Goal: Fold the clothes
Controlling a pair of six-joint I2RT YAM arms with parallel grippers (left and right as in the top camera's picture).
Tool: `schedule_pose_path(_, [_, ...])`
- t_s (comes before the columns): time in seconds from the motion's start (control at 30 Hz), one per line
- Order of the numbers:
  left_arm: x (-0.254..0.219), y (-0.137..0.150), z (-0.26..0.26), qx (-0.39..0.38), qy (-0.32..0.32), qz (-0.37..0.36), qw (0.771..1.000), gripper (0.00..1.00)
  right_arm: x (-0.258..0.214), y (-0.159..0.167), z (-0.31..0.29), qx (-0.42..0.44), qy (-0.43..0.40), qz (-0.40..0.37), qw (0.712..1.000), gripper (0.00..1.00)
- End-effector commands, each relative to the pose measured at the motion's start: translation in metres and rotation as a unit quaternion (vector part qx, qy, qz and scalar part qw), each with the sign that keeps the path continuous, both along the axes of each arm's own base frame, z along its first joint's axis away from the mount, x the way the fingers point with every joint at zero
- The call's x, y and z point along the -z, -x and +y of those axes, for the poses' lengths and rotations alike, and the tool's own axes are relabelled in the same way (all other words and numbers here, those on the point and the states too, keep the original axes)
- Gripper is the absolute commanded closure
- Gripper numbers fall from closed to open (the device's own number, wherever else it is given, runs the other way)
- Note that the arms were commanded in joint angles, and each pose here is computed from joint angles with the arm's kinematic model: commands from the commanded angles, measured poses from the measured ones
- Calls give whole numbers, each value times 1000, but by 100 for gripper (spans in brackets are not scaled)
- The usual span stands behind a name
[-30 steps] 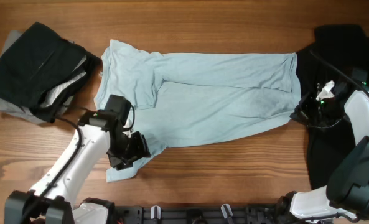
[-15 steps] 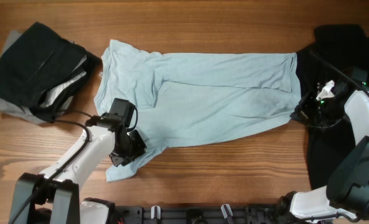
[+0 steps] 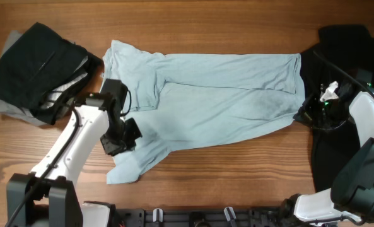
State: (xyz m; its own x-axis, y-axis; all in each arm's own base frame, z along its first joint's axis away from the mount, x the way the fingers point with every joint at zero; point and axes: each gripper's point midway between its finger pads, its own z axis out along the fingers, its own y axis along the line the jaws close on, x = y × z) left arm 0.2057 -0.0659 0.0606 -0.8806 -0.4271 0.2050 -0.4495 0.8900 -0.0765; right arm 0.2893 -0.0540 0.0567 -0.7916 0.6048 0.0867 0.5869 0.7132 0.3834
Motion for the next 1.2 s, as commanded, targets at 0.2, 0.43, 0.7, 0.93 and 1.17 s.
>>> schedule_pose_path(0.2, [63, 48, 12, -147, -41, 57, 987, 18, -4, -6, 0, -9, -3, -13, 1000, 96])
schedule_pose_path(0.43, [78, 52, 10, -154, -31, 47, 986, 96, -4, -6, -1, -9, -3, -14, 1000, 96])
schedule_pose_path(0.7, [8, 9, 23, -77, -47, 2, 996, 96, -4, -1, 2, -21, -5, -8, 1000, 95])
schedule_pose_path(0.93, [-5, -37, 27, -22, -57, -92, 994, 96, 8, 19, 2, -8, 0, 38, 999, 95])
schedule_pose_path(1.17, [-17, -103, 19, 10, -40, -231, 972, 96, 3, -8, 4, 4, -17, -22, 1000, 95])
